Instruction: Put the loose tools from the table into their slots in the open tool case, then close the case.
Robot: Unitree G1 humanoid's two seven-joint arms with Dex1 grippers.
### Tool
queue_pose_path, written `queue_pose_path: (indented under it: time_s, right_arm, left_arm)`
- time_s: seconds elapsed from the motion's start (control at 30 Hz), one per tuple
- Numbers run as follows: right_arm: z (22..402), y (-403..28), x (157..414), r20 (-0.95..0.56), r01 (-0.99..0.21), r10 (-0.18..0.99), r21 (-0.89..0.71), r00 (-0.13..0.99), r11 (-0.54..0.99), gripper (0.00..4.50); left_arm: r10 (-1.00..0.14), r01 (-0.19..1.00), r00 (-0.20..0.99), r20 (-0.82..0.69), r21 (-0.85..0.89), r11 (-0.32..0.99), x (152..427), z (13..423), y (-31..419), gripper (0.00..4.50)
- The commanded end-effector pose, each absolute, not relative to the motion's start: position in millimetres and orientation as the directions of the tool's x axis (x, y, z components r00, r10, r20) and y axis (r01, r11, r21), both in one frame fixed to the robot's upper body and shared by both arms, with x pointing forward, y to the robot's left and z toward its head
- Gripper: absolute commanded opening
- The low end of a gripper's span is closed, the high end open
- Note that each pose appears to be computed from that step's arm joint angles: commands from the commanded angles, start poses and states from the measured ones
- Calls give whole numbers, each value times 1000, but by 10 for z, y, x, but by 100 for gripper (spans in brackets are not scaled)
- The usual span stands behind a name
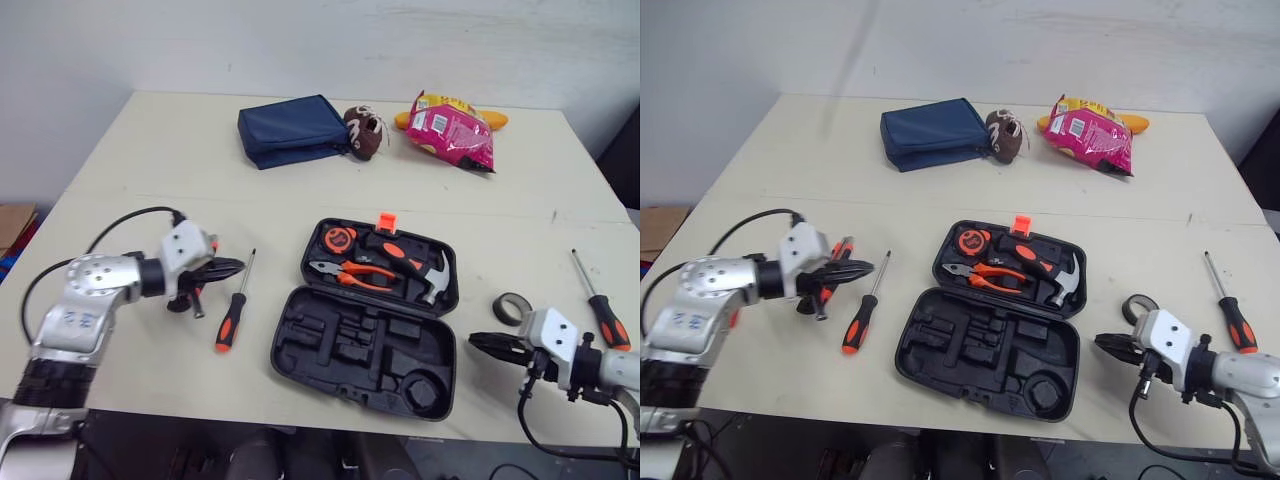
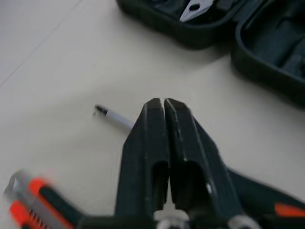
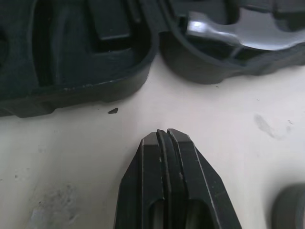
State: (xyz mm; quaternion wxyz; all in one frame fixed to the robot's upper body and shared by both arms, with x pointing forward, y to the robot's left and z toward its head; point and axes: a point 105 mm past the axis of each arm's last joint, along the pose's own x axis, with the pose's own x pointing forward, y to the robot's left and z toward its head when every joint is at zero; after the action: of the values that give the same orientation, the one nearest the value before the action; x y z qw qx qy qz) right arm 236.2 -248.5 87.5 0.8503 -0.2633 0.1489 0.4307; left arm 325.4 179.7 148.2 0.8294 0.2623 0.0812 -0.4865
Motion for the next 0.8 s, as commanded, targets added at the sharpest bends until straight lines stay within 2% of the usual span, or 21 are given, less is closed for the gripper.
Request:
queue_pose_path:
  time_s: [0.03, 0.17, 0.33, 0.8]
  right_arm:
    - [884, -2407, 2461, -466, -797, 646, -370, 604, 478, 0]
    - [864, -2358, 2525, -462, -789, 640, -384, 613, 479, 0]
    - [860, -2260, 2588, -445, -785, 648, -391, 618, 480, 0]
    - [882, -1944, 2815, -405, -795, 695, -430, 594, 429, 0]
  left_arm:
    - [-757, 852, 508, -411, 369, 372, 3387, 1459, 1680, 2]
    - [-774, 883, 449, -446, 352, 310, 3412, 1361, 1497, 2]
    - [-789, 901, 418, -451, 318, 295, 3513, 1219, 1249, 2]
    - [-845, 927, 353, -401, 271, 259, 3424, 1158, 984, 2]
